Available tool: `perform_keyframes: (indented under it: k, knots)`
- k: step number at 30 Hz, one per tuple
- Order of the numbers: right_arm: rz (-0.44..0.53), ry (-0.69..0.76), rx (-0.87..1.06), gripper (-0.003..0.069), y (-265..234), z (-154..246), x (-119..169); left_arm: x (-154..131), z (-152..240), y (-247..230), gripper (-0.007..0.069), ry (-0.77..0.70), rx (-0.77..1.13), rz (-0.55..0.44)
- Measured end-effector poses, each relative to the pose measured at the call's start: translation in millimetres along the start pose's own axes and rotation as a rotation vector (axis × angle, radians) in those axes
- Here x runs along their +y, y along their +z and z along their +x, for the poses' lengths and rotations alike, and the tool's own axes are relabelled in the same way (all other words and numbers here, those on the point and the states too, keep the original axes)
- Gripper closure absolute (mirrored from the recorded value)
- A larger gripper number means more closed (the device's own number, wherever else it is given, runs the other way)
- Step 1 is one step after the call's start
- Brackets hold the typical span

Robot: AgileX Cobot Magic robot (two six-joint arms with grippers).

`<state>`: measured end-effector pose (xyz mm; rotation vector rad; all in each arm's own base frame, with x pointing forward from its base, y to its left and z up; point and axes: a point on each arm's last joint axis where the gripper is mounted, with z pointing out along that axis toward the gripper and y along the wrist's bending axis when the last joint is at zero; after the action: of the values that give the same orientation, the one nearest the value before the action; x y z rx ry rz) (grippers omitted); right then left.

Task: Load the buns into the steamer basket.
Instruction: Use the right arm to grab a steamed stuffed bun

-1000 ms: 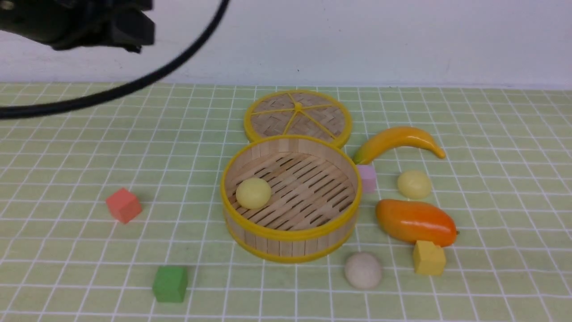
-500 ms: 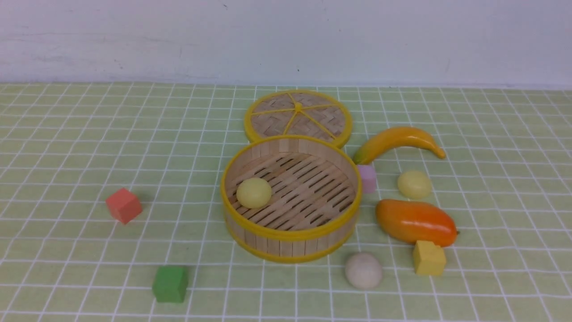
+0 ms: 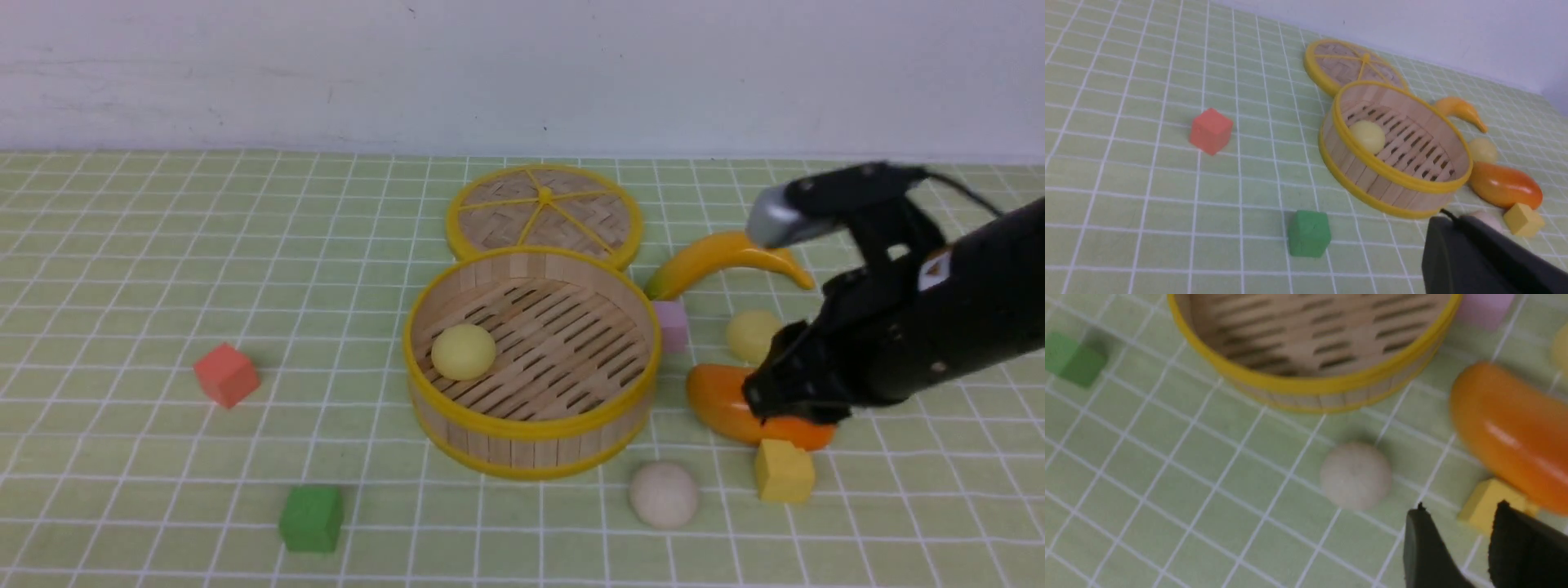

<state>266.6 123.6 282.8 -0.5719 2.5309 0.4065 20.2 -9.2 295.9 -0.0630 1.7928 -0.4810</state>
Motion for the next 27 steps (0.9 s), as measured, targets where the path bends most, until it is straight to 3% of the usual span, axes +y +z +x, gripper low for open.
perform_keyframes:
  k: [8,11,18,27]
  knots:
    - [-0.047,-0.015,0.166,0.0417,58.8,7.7,10.7,10.1,20.1,23.9,0.0638,0.0,-0.076,0.012]
    - [-0.024,-0.012,0.178,0.041,69.0,4.5,18.4,13.3,28.0,28.3,0.0638,-0.001,-0.053,0.004]
    - [0.134,0.021,0.205,0.0385,94.4,-5.8,23.4,20.6,47.2,35.5,0.0636,-0.004,0.041,-0.03]
    - [0.143,0.021,0.191,0.0385,112.0,-5.7,22.0,23.9,56.1,37.8,0.0631,-0.006,0.091,-0.047]
